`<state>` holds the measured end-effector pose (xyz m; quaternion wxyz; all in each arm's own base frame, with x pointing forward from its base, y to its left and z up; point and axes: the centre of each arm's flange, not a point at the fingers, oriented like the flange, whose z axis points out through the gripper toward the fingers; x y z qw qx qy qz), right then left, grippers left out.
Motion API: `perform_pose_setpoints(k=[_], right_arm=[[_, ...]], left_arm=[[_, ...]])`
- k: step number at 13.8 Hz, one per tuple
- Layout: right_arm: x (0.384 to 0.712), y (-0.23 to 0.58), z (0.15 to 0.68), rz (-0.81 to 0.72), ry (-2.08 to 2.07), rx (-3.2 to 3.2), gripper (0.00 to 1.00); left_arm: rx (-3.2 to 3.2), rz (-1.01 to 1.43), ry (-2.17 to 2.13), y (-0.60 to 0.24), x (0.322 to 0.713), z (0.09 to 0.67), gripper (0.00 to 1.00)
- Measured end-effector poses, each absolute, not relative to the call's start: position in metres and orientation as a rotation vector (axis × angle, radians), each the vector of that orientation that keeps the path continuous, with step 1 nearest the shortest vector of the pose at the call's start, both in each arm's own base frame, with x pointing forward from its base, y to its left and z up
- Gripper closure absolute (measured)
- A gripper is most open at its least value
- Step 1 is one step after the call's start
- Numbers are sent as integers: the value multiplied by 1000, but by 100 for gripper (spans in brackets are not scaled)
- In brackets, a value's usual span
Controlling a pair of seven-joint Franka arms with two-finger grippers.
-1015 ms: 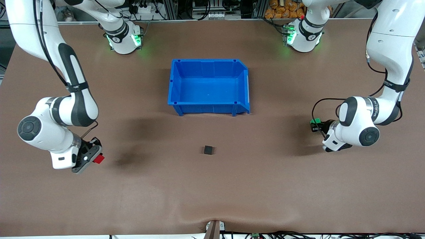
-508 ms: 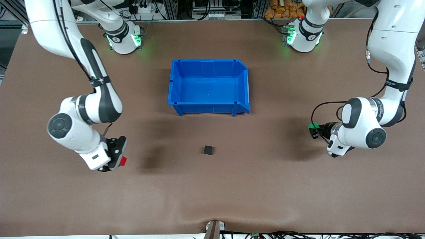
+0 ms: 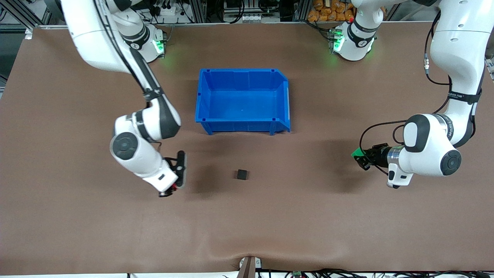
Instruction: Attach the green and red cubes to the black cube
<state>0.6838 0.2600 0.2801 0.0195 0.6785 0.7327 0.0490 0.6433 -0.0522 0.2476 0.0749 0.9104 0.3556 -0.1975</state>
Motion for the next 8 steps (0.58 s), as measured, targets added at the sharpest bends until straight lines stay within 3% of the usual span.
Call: perform_pose_setpoints(k=[3,8], right_arm=[[685,290,271,28,2251,2196,60],[686,310,266,-36,2157,2309,60]], left_arm=[[2604,-627,1222,-72,648,256,61],[2403,-656,1411,-94,654,256,61]])
